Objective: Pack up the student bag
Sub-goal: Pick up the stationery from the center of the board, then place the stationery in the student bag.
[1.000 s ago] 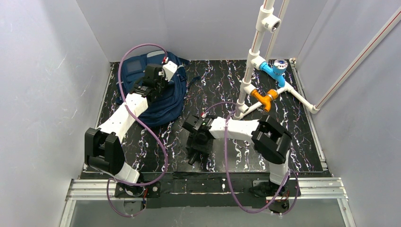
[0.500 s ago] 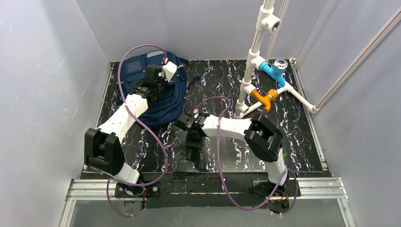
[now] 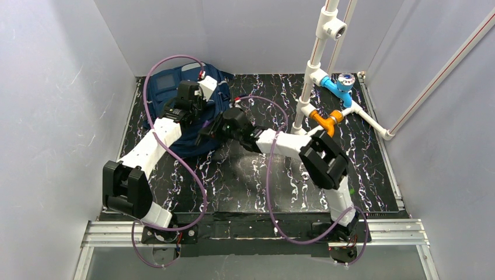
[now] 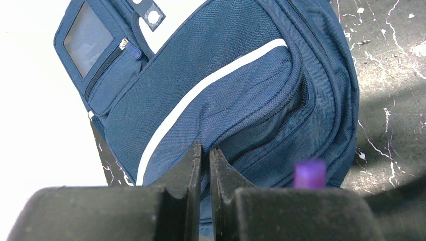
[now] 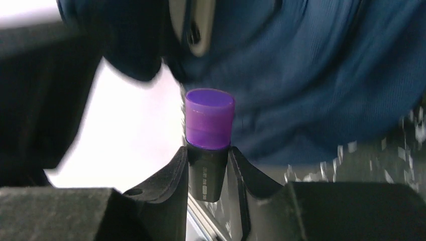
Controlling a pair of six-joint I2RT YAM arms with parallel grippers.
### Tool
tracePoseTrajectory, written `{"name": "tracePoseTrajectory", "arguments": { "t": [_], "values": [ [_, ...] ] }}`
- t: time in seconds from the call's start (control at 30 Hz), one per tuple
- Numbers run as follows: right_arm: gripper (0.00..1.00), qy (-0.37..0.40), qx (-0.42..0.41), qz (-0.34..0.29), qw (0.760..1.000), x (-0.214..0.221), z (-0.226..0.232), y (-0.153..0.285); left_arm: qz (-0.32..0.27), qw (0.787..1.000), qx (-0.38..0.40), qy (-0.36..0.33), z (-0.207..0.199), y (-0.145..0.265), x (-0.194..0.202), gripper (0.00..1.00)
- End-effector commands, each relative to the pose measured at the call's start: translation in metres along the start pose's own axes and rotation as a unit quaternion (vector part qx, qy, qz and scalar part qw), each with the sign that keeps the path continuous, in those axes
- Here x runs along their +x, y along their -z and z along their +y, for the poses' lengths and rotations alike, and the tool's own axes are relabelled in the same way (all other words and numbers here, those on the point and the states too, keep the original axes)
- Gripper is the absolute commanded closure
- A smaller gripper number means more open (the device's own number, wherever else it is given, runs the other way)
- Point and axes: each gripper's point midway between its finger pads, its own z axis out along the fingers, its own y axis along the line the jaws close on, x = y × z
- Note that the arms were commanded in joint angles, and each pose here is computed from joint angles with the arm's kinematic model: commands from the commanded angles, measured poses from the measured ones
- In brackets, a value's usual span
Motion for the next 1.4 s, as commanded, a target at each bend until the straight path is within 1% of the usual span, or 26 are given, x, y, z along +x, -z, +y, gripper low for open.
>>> {"name": "tracePoseTrajectory", "arguments": {
  "t": [0.0, 0.07, 0.13, 0.17, 0.23, 0.27, 0.3, 0.4, 0.47, 0.5, 0.57, 0.63, 0.77, 0.9, 1.0, 1.1, 1.17, 1.2, 1.23, 1.27, 1.3, 1.33, 1.37],
  "values": [
    [0.93, -0.056, -0.101, -0.051, 0.992, -0.060, 0.041, -0.025, -0.048, 0.998, -0.030, 0.025, 0.021, 0.034, -0.022, 1.00],
    [0.92, -0.068, -0.103, -0.061, 0.990, -0.073, 0.043, -0.037, -0.050, 0.998, -0.026, 0.022, 0.020, 0.034, -0.022, 1.00],
    [0.88, -0.087, -0.091, -0.062, 0.990, -0.080, 0.040, -0.047, -0.051, 0.998, -0.024, 0.022, 0.019, 0.034, -0.023, 1.00],
    [0.87, -0.097, -0.092, -0.086, 0.987, -0.091, 0.040, -0.050, -0.053, 0.998, -0.022, 0.022, 0.019, 0.034, -0.024, 1.00],
    [0.86, -0.114, -0.092, -0.109, 0.983, -0.102, 0.038, -0.056, -0.053, 0.998, -0.019, 0.022, 0.018, 0.034, -0.024, 1.00],
    [0.83, -0.122, -0.087, -0.120, 0.981, -0.107, 0.036, -0.059, -0.053, 0.998, -0.019, 0.021, 0.017, 0.034, -0.024, 1.00],
    [0.79, -0.128, -0.095, -0.129, 0.979, -0.113, 0.042, -0.062, -0.052, 0.998, -0.018, 0.019, 0.017, 0.033, -0.023, 1.00],
    [0.77, -0.131, -0.103, -0.137, 0.976, -0.122, 0.050, -0.079, -0.047, 0.999, -0.018, 0.011, 0.017, 0.030, -0.021, 1.00],
    [0.74, -0.133, -0.104, -0.148, 0.974, -0.128, 0.053, -0.089, -0.047, 0.999, -0.018, 0.009, 0.017, 0.029, -0.022, 1.00],
    [0.71, -0.130, -0.101, -0.156, 0.974, -0.132, 0.054, -0.092, -0.047, 0.999, -0.018, 0.009, 0.017, 0.029, -0.022, 1.00],
    [0.62, -0.122, -0.070, -0.173, 0.975, -0.137, 0.041, -0.098, -0.047, 0.999, -0.019, 0.010, 0.018, 0.029, -0.023, 1.00],
    [0.53, -0.123, -0.050, -0.176, 0.975, -0.136, 0.028, -0.100, -0.049, 0.999, -0.019, 0.011, 0.018, 0.029, -0.025, 1.00],
    [0.41, -0.103, -0.017, -0.173, 0.979, -0.132, 0.009, -0.097, -0.047, 0.999, -0.018, 0.011, 0.017, 0.028, -0.024, 1.00],
    [0.33, -0.068, -0.003, -0.153, 0.986, -0.125, 0.004, -0.090, -0.041, 0.999, -0.016, 0.011, 0.015, 0.026, -0.021, 1.00],
    [0.31, -0.027, 0.004, -0.144, 0.989, -0.124, 0.010, -0.077, -0.036, 0.999, -0.016, 0.011, 0.014, 0.024, -0.018, 1.00],
    [0.29, 0.029, 0.002, -0.120, 0.992, -0.118, 0.022, -0.057, -0.031, 0.999, -0.019, 0.008, 0.015, 0.023, -0.017, 1.00],
    [0.28, 0.077, 0.004, -0.074, 0.994, -0.103, 0.013, -0.045, -0.027, 0.999, -0.022, 0.007, 0.017, 0.024, -0.016, 1.00],
    [0.28, 0.150, -0.004, -0.008, 0.989, -0.081, 0.002, -0.032, -0.020, 0.999, -0.024, 0.009, 0.018, 0.025, -0.014, 1.00],
    [0.28, 0.186, 0.003, 0.032, 0.982, -0.061, -0.021, -0.014, -0.014, 1.000, -0.022, 0.014, 0.017, 0.025, -0.014, 1.00],
    [0.27, 0.193, 0.019, 0.049, 0.980, -0.050, -0.037, 0.004, -0.010, 1.000, -0.020, 0.018, 0.017, 0.024, -0.013, 1.00],
    [0.26, 0.185, 0.048, 0.062, 0.980, -0.044, -0.052, 0.012, -0.009, 1.000, -0.019, 0.019, 0.016, 0.025, -0.014, 1.00],
    [0.26, 0.148, 0.052, 0.089, 0.984, -0.028, -0.058, 0.016, -0.005, 0.999, -0.018, 0.026, 0.016, 0.025, -0.012, 1.00],
    [0.25, 0.123, 0.042, 0.094, 0.987, -0.017, -0.054, 0.017, -0.001, 1.000, -0.013, 0.028, 0.013, 0.023, -0.011, 1.00]
  ]
}}
